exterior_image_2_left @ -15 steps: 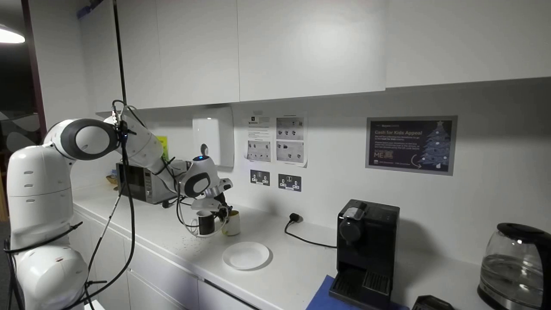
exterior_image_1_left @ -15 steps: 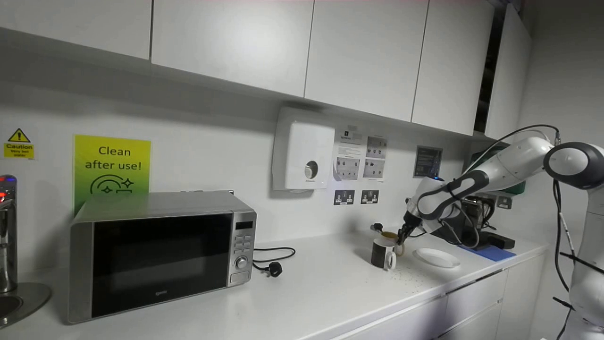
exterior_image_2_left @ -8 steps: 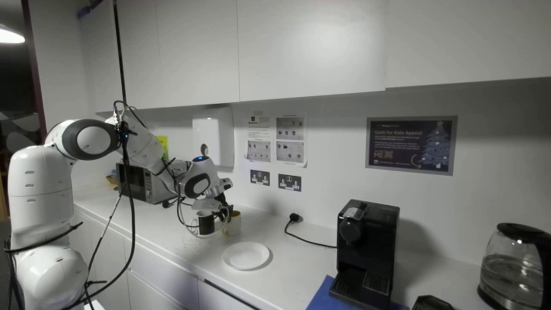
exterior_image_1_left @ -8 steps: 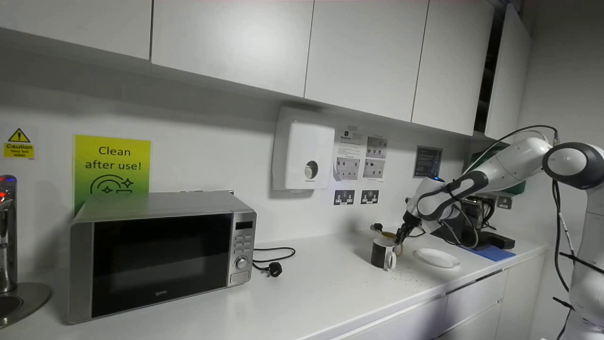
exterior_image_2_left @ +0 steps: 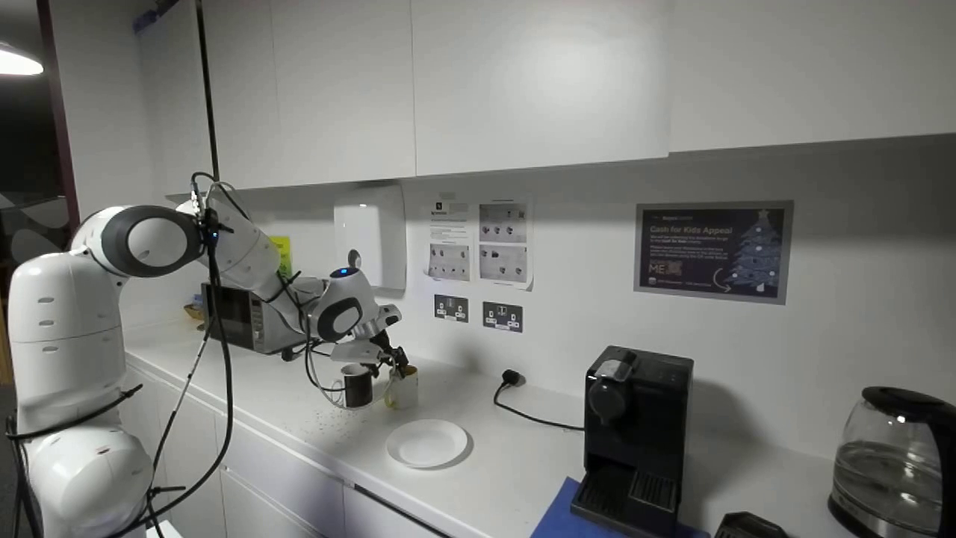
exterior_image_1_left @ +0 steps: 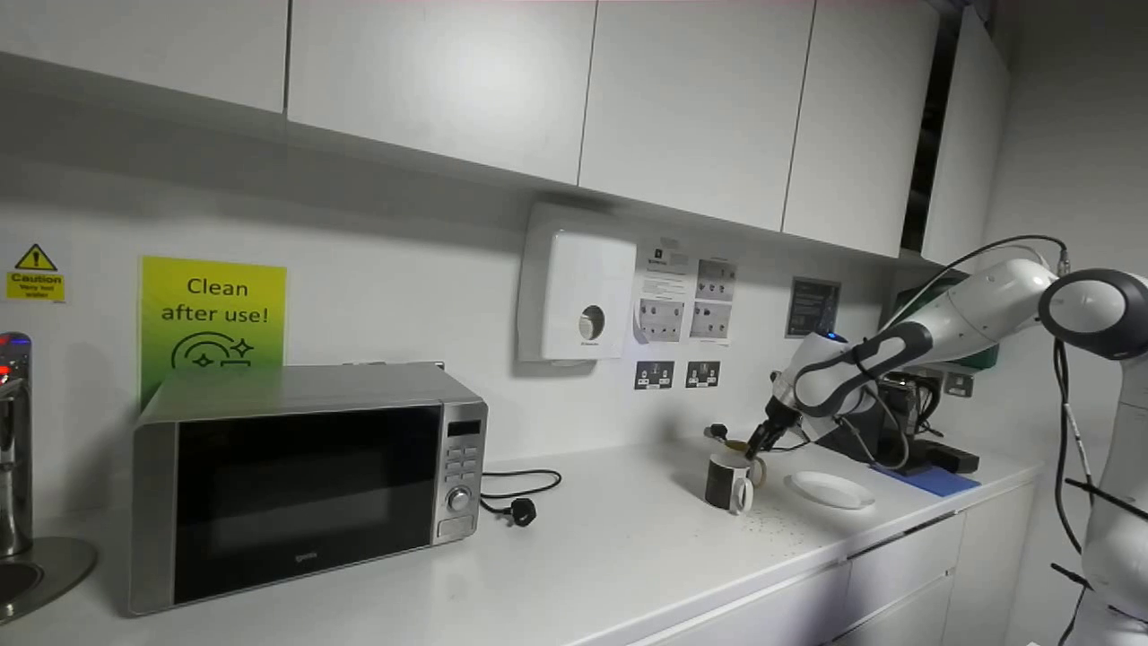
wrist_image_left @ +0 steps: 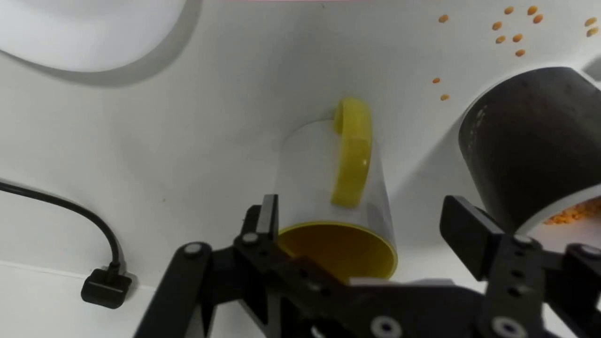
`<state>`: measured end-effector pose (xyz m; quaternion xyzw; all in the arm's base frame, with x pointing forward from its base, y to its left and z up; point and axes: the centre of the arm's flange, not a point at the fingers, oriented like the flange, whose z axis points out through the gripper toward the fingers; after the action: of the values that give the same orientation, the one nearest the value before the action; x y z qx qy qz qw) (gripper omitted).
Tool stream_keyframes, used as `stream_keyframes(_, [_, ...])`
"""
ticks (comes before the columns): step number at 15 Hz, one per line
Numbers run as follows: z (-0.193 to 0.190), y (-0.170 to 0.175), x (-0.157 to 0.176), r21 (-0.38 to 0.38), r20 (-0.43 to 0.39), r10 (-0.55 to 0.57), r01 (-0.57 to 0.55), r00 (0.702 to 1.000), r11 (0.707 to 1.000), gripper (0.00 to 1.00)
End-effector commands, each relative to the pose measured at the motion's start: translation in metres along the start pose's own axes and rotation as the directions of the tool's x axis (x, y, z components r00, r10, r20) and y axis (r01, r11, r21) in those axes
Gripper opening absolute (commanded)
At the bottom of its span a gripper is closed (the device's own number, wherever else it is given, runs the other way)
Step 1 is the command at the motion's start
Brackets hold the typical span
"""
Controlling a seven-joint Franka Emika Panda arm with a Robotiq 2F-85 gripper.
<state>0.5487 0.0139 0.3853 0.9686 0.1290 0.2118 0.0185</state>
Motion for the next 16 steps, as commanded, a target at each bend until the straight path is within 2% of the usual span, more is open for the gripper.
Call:
stream_keyframes(1, [-0.039,-0.015,-0.011,0.014,-0.026,-0.031,0.032,0.999,0.999,1.00])
stream_keyframes(7, [-0.099,-0.045,-0.020,0.019,-0.078,-0.058,0.060,0.995,0.998,1.00])
stream_keyframes(16, [-0.179,-0.093,-0.055,0.057,-0.024,-0.069,0.070,0.997,0.996,1.00])
